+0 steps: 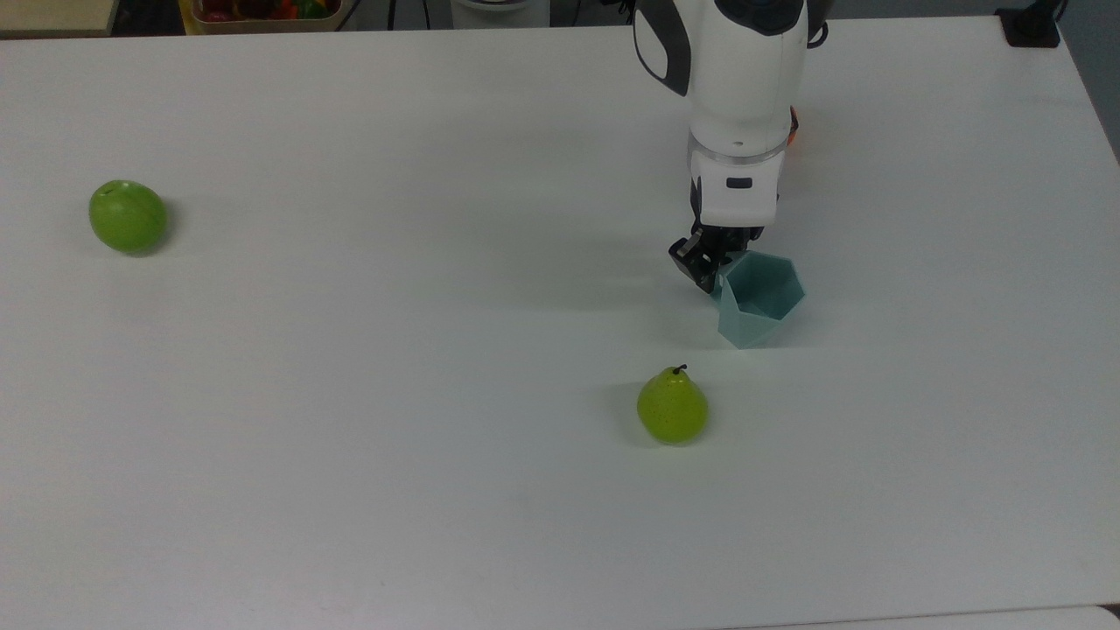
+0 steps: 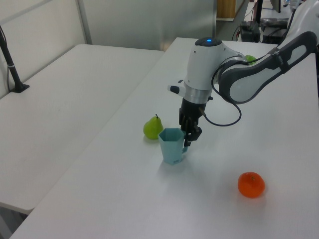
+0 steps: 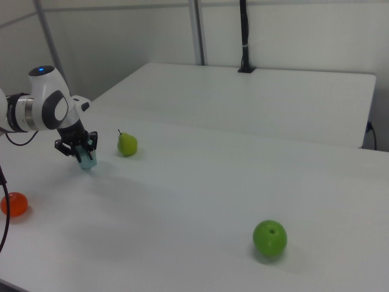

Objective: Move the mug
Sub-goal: 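Close the gripper on the rim of the teal mug, then lift the teal mug and carry it away from the pear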

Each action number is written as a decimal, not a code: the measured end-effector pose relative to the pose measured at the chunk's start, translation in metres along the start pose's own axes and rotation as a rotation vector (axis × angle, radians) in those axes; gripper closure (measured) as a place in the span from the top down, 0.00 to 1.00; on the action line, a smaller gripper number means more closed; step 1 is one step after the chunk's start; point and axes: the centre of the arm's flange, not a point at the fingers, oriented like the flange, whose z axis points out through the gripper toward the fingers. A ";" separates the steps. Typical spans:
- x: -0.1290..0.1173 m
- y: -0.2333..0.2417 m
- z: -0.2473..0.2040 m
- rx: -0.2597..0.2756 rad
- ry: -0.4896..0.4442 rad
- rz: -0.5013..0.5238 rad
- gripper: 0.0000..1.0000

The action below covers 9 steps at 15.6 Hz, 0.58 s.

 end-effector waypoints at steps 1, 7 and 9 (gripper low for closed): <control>0.000 0.000 0.000 0.000 0.000 0.000 0.39; 0.001 0.000 0.000 -0.001 0.002 0.000 0.26; 0.001 0.000 0.000 -0.001 0.002 0.000 0.26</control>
